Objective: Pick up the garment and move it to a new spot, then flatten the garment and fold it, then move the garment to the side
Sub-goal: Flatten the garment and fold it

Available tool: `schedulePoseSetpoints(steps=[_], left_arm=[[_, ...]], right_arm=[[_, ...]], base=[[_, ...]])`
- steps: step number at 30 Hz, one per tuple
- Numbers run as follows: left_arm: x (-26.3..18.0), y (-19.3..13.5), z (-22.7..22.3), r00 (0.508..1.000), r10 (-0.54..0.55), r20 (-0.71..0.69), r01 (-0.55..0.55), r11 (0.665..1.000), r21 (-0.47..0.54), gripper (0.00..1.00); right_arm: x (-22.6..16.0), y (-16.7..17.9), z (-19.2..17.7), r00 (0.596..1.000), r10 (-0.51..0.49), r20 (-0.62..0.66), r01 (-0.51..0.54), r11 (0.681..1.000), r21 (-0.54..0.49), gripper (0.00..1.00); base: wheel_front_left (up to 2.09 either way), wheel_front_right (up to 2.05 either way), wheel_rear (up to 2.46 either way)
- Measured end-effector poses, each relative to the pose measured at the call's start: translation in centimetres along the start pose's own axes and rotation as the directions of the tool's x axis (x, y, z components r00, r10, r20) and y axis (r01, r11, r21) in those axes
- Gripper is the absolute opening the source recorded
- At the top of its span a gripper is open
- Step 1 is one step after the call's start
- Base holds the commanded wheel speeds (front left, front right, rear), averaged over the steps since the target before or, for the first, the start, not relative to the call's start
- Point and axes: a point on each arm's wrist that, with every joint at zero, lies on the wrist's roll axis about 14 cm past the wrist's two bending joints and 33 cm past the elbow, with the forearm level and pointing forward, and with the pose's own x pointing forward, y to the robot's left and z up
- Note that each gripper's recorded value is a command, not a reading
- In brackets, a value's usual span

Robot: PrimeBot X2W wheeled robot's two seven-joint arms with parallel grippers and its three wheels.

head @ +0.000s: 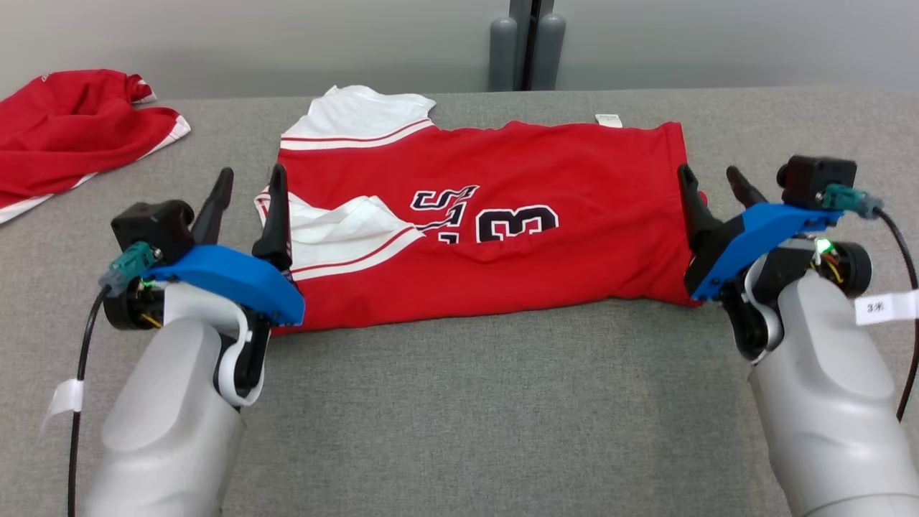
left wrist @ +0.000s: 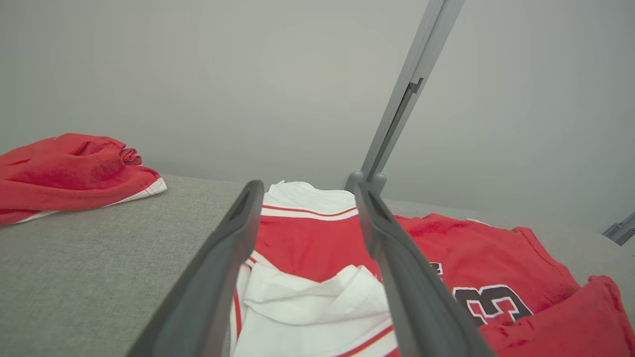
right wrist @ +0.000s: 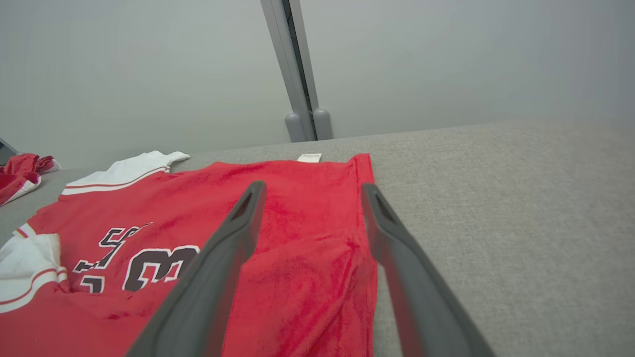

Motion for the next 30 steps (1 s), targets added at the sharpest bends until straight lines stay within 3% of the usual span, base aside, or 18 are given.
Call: schedulePoseSetpoints(steps=[7,14,28,29,30], left_arm=[[-4.1,0.4,-4.1,0.982,0.024,-0.186,-0.023,1.0,0.011,1.0],[-7.9,1.8,-8.5,0.907,0.102,-0.408,-0.109,0.994,0.004,1.0],[-8.3,3.4,-11.4,0.819,0.17,-0.548,-0.233,0.971,-0.048,1.0],[-8.3,3.4,-11.5,0.817,0.169,-0.552,-0.233,0.971,-0.049,0.98],[-8.3,3.3,-11.7,0.815,0.168,-0.555,-0.235,0.971,-0.051,0.53]], right_arm=[[-2.9,-0.2,-2.0,1.0,0.008,-0.009,-0.009,0.999,-0.049,1.0],[-5.5,-0.5,-3.8,0.999,0.008,-0.048,-0.012,0.996,-0.084,1.0],[-7.6,-2.0,-4.8,0.993,-0.035,-0.109,0.025,0.995,-0.093,1.0],[-7.6,-2.1,-5.0,0.992,-0.039,-0.117,0.029,0.995,-0.091,1.0],[-7.6,-2.2,-5.1,0.992,-0.042,-0.122,0.032,0.996,-0.088,1.0]], base=[[0.0,0.0,0.0],[0.0,0.0,0.0],[0.0,0.0,0.0],[0.0,0.0,0.0],[0.0,0.0,0.0]])
